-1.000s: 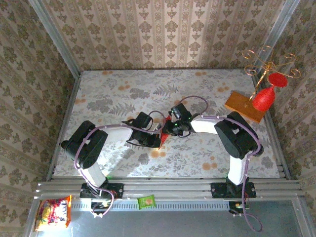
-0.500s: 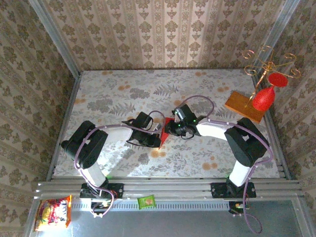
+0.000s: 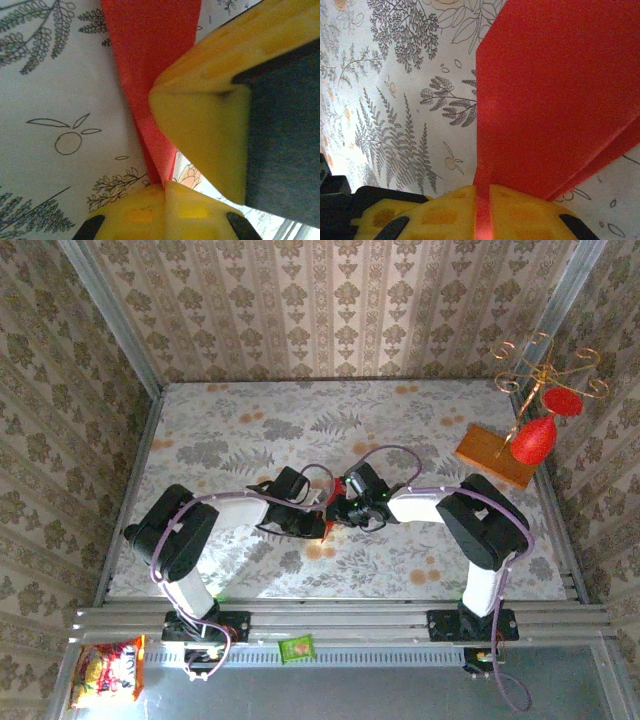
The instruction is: Fold a paper plane with a square sheet of paper (pick it up from the middle)
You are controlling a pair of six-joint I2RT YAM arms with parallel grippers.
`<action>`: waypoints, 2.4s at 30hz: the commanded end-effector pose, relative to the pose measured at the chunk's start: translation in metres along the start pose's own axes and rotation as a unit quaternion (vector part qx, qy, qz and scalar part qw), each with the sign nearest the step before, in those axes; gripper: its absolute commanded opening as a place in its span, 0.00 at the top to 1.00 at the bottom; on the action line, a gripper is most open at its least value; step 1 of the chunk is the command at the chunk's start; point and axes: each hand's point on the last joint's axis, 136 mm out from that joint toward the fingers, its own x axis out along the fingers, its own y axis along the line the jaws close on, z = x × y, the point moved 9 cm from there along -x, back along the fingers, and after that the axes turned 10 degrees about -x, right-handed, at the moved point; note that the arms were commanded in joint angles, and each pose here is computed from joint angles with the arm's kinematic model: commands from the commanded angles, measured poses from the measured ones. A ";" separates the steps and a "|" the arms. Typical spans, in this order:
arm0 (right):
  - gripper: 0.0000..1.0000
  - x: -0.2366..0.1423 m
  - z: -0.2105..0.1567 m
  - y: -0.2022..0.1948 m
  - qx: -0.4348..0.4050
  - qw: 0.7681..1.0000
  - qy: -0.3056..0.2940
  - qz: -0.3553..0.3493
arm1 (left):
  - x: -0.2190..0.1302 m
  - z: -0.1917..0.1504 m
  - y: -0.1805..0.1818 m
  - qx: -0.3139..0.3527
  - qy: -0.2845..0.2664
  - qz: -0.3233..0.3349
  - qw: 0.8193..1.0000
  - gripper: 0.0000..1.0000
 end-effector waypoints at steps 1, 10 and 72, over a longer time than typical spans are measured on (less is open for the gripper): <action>0.83 0.006 0.003 -0.002 0.010 1.000 0.002 -0.003 | 0.001 -0.005 0.007 -0.020 0.006 0.007 1.000 0.97; 0.82 0.009 0.002 -0.007 0.014 1.000 0.004 -0.018 | -0.009 -0.005 -0.004 -0.032 0.012 -0.017 0.999 0.93; 0.83 0.012 -0.001 -0.014 0.022 0.999 0.011 -0.028 | 0.009 -0.012 0.007 -0.075 0.037 -0.015 0.996 0.98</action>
